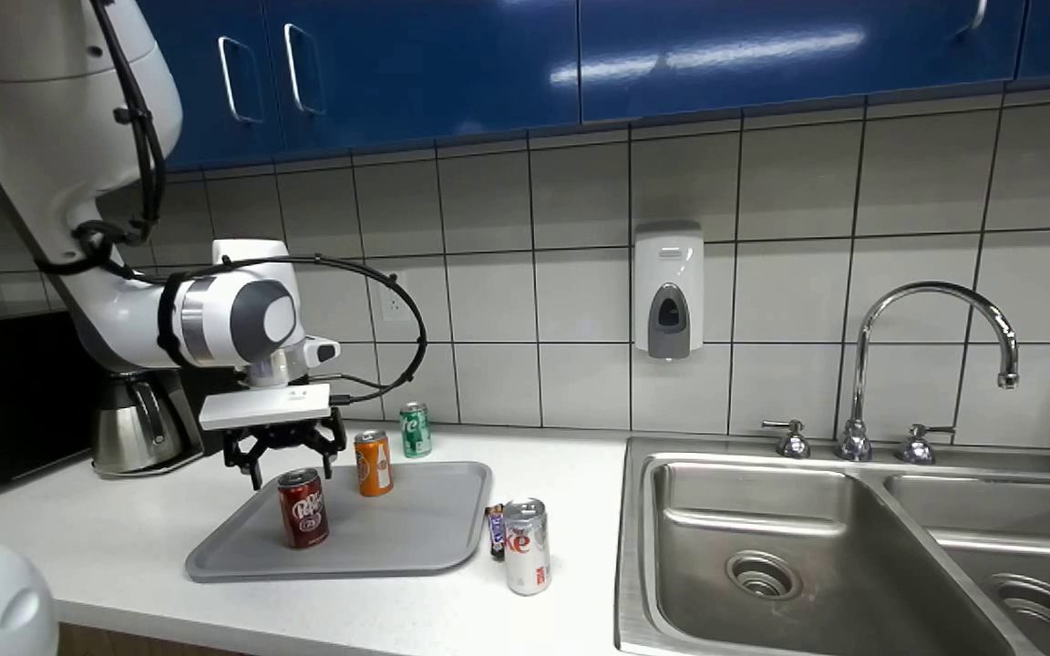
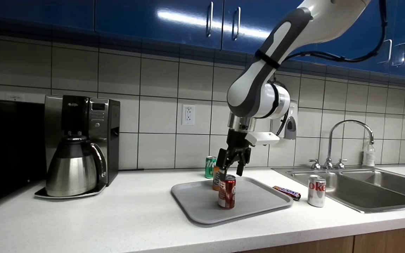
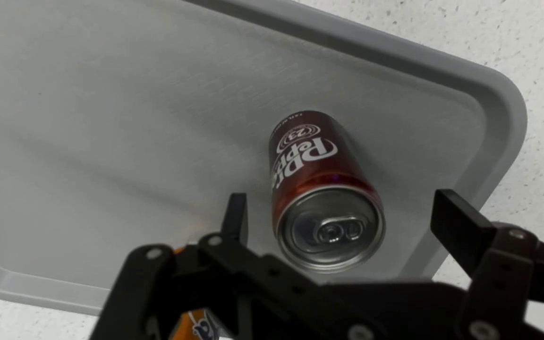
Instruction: Put the cans on the counter
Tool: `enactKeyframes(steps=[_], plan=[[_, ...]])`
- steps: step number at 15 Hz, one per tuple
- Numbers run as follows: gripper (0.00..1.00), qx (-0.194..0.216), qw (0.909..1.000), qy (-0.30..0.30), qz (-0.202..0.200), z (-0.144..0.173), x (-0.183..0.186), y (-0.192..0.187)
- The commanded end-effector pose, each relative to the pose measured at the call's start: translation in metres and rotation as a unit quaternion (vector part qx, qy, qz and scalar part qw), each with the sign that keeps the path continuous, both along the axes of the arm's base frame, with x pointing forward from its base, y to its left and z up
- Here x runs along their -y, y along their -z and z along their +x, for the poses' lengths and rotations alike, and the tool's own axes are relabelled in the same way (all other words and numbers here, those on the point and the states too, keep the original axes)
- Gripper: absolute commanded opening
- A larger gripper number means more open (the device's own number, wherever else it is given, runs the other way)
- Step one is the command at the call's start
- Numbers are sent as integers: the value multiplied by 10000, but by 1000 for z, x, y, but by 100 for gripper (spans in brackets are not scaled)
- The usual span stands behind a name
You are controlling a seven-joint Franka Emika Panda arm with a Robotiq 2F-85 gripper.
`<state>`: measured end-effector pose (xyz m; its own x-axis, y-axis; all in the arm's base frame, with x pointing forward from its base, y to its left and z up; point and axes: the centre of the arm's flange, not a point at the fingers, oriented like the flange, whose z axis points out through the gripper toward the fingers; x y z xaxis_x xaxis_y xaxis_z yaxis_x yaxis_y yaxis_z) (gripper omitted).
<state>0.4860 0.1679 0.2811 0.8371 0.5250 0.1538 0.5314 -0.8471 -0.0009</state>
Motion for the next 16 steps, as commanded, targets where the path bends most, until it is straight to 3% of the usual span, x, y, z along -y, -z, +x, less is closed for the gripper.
enactKeyframes(steps=[1,16], plan=[[100,51,9999,72,-109,13,-8,8],[100,-44,9995,94,-283,34,-18,24]])
